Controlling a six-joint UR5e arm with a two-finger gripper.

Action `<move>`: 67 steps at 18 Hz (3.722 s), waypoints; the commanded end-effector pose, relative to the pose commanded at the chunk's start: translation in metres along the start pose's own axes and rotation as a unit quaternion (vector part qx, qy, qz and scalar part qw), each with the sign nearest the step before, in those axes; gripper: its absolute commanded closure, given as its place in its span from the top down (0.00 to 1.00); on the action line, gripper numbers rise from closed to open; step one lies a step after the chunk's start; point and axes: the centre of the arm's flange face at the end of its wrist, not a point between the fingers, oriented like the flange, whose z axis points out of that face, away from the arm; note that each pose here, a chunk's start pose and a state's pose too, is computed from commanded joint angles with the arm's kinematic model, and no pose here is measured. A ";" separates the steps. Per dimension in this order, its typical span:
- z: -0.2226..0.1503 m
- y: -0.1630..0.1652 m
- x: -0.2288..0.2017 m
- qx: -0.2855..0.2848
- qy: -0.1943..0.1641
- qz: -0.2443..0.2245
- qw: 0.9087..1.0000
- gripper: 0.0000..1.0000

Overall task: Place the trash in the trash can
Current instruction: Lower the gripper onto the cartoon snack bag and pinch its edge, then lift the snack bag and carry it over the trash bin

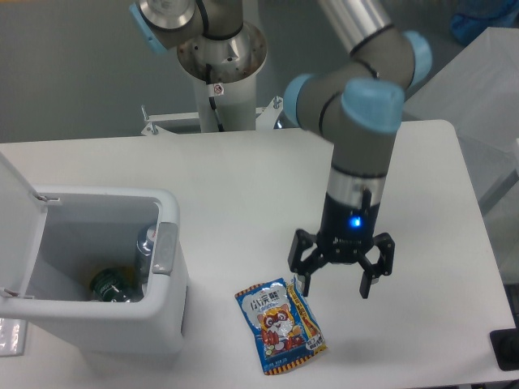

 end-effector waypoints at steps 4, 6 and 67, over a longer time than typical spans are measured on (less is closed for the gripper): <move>0.059 0.012 0.028 -0.065 -0.033 0.018 0.997 1.00; 0.075 0.013 0.049 -0.082 -0.045 0.025 0.995 1.00; -0.377 -0.048 0.229 0.305 0.239 0.048 0.921 0.00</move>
